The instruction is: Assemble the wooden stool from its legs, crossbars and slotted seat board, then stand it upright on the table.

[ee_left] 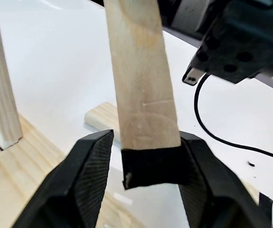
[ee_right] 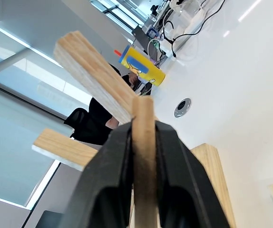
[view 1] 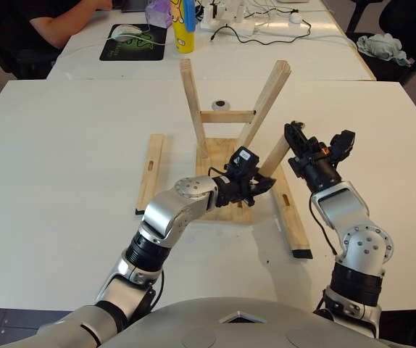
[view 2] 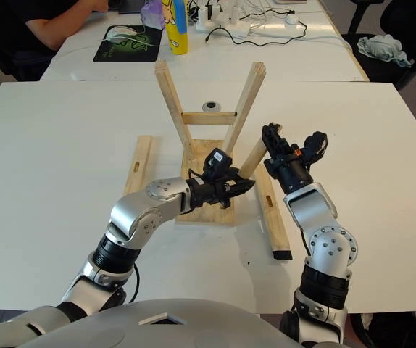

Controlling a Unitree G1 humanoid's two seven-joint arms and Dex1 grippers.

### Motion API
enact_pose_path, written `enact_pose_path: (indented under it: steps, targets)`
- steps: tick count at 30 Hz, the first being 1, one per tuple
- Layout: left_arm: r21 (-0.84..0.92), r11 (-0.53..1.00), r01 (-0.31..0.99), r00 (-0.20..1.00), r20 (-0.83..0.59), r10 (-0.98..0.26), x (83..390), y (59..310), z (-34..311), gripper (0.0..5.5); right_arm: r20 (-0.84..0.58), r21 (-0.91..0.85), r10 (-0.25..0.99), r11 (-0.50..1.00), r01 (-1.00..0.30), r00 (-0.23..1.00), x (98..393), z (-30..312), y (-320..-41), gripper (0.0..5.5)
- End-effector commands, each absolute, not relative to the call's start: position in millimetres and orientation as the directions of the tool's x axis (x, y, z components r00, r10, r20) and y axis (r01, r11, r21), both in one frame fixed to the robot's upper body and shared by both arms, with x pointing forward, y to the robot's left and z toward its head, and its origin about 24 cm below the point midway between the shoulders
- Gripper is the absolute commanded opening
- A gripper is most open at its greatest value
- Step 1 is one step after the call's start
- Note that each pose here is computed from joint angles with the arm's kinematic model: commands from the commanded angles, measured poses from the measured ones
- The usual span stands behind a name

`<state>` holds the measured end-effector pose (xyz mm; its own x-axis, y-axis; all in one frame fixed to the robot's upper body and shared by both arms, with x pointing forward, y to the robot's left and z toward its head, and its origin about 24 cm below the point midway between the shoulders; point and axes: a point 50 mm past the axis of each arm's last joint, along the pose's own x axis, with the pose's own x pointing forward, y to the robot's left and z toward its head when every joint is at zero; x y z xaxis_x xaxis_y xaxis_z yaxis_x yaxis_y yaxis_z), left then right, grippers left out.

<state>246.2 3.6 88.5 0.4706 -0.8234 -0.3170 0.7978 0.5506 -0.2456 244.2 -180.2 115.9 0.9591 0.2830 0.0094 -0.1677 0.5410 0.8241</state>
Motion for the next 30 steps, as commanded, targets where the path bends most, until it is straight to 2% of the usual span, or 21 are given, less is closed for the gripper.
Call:
enact_pose_path:
  steps: [1, 13, 18, 22, 27, 30]
  targets:
    - [-0.215, 0.616, 0.758, 0.525, -0.359, -0.772, 253, 16, 81, 2.17, 0.018, 0.815, 0.316, 0.545, -0.197, 0.949, 243, 122, -185, 0.44]
    - [-0.198, 0.682, 0.703, 0.593, -0.365, -0.718, 260, 37, 78, 2.17, -0.100, 0.724, 0.483, 0.635, -0.269, 0.870, 211, 109, -203, 0.44]
    - [-0.223, 0.651, 0.726, 0.621, -0.195, -0.759, 253, 32, 97, 2.17, -0.048, 0.594, 0.412, 0.744, -0.305, 0.910, 207, 117, -216, 0.44]
    - [-0.262, 0.621, 0.739, 0.622, -0.091, -0.778, 236, 32, 103, 2.17, -0.032, 0.511, 0.396, 0.796, -0.325, 0.918, 204, 127, -231, 0.44]
    - [-0.280, 0.656, 0.700, 0.668, -0.064, -0.741, 224, 39, 99, 2.17, -0.097, 0.479, 0.423, 0.813, -0.330, 0.901, 201, 135, -254, 0.44]
    - [-0.280, 0.705, 0.652, 0.719, -0.069, -0.692, 222, 46, 94, 2.17, -0.131, 0.471, 0.472, 0.803, -0.365, 0.872, 201, 142, -254, 0.44]
